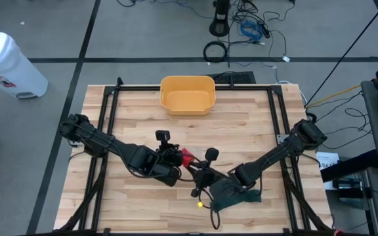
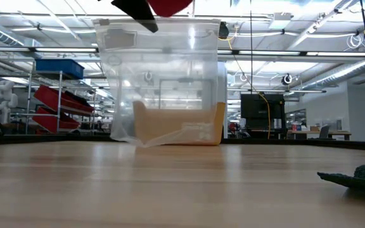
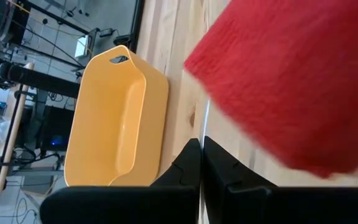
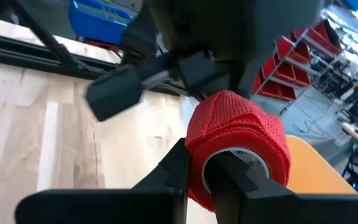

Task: Roll bandage
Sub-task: Put the rolled red bandage into the transparent zip bag

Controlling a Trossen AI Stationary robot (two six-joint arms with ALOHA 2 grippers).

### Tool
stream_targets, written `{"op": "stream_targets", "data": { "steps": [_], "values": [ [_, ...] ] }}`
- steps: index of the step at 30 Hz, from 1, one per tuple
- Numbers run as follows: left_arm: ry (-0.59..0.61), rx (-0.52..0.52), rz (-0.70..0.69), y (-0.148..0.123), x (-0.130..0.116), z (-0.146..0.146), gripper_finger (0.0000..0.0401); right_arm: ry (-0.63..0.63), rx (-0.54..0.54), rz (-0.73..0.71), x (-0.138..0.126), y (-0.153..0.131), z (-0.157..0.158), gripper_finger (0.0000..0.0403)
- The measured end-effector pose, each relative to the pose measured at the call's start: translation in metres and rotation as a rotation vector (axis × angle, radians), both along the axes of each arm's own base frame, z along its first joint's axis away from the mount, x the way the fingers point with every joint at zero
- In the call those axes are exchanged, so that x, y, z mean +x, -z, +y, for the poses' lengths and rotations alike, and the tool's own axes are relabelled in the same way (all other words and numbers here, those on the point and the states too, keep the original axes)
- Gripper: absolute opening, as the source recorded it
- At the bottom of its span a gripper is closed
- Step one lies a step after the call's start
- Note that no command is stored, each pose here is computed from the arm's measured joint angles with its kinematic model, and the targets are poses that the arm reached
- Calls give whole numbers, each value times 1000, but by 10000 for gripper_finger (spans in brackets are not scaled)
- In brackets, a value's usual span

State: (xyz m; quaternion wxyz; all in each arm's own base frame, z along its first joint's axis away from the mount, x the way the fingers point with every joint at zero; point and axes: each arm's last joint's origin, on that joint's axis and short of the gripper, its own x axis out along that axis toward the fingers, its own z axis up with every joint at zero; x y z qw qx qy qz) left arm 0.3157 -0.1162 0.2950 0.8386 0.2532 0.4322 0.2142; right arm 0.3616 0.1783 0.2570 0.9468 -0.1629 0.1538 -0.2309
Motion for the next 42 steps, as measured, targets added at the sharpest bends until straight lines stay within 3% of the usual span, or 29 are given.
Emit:
{"op": "stream_targets", "data": {
  "steps": [9,13,24,31,42],
  "values": [
    [1,0,0,0,0,0,2,49,78,22,1,8,-11,36],
    [3,0,0,0,0,-1,2,14,120,36,1,10,-10,36],
    [11,-20,5,0,0,-1,2,78,33,-12,1,2,-9,36],
    [13,-23,6,0,0,-2,2,85,35,-27,3,1,-12,36],
    [13,-23,8,0,0,-1,2,75,157,25,2,12,-19,36]
  ]
}}
